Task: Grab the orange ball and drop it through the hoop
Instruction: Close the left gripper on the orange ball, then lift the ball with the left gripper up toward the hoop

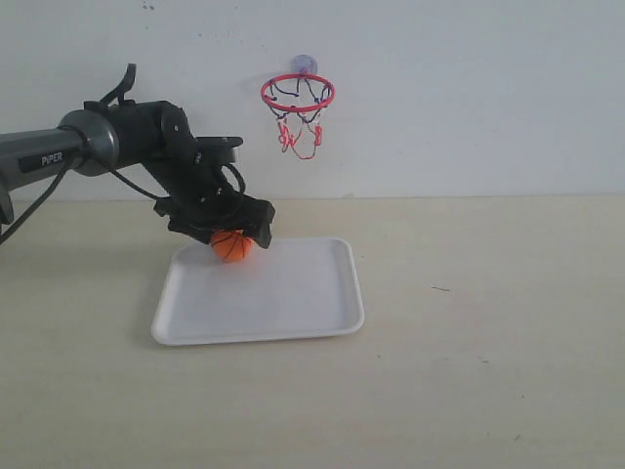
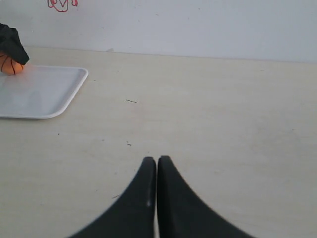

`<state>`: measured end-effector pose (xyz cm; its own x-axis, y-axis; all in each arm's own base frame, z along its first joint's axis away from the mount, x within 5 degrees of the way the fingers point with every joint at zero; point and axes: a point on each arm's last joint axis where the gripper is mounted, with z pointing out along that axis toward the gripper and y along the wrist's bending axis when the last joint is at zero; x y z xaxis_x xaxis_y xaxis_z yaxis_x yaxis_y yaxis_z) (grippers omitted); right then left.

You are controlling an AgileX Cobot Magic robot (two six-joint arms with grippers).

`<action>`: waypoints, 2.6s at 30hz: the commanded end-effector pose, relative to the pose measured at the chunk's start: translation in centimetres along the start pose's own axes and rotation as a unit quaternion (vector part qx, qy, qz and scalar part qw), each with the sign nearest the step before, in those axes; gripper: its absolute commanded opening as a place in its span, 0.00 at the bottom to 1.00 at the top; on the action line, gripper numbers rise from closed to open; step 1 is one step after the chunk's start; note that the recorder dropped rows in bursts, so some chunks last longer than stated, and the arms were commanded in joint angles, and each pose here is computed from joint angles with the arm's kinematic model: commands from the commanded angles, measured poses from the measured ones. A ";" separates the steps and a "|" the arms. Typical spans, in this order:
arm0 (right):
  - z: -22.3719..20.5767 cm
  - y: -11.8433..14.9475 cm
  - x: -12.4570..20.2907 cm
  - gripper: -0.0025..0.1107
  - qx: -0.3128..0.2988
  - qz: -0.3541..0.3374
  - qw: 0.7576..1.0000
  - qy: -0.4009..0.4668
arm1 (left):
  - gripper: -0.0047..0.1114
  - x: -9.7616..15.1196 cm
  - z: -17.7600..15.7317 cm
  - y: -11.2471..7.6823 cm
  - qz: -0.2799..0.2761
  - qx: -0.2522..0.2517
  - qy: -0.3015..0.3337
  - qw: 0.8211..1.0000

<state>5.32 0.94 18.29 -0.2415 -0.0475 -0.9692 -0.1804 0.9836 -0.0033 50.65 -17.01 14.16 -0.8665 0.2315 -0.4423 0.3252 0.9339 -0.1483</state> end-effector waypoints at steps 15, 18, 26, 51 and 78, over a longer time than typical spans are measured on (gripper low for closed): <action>0.0 0.0 -0.1 0.02 -0.001 -0.005 1.000 -0.006 | 0.08 -0.5 -4.6 2.2 -0.038 -0.008 0.027 0.999; 0.0 0.0 -0.1 0.02 -0.001 -0.005 1.000 -0.007 | 0.08 -0.8 -7.7 3.5 -0.042 -0.012 0.029 0.999; 0.0 0.0 -0.1 0.02 -0.001 -0.005 1.000 -0.007 | 0.08 -2.1 -14.2 3.2 0.044 -0.018 -0.024 0.999; 0.0 0.3 -0.1 0.02 -0.029 -0.011 1.000 -0.007 | 0.08 -8.2 -17.6 1.3 0.022 0.083 -0.399 0.913; 0.0 0.3 -0.1 0.02 -0.029 -0.011 1.000 -0.007 | 0.08 -10.2 -12.1 1.1 0.061 0.223 -0.433 0.871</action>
<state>5.26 1.24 18.29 -0.2384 -0.0614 -0.9692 -0.2367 0.9716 -0.0033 55.45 -14.68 28.75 -0.2755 -0.1743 -0.9454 0.6663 0.6743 -0.3184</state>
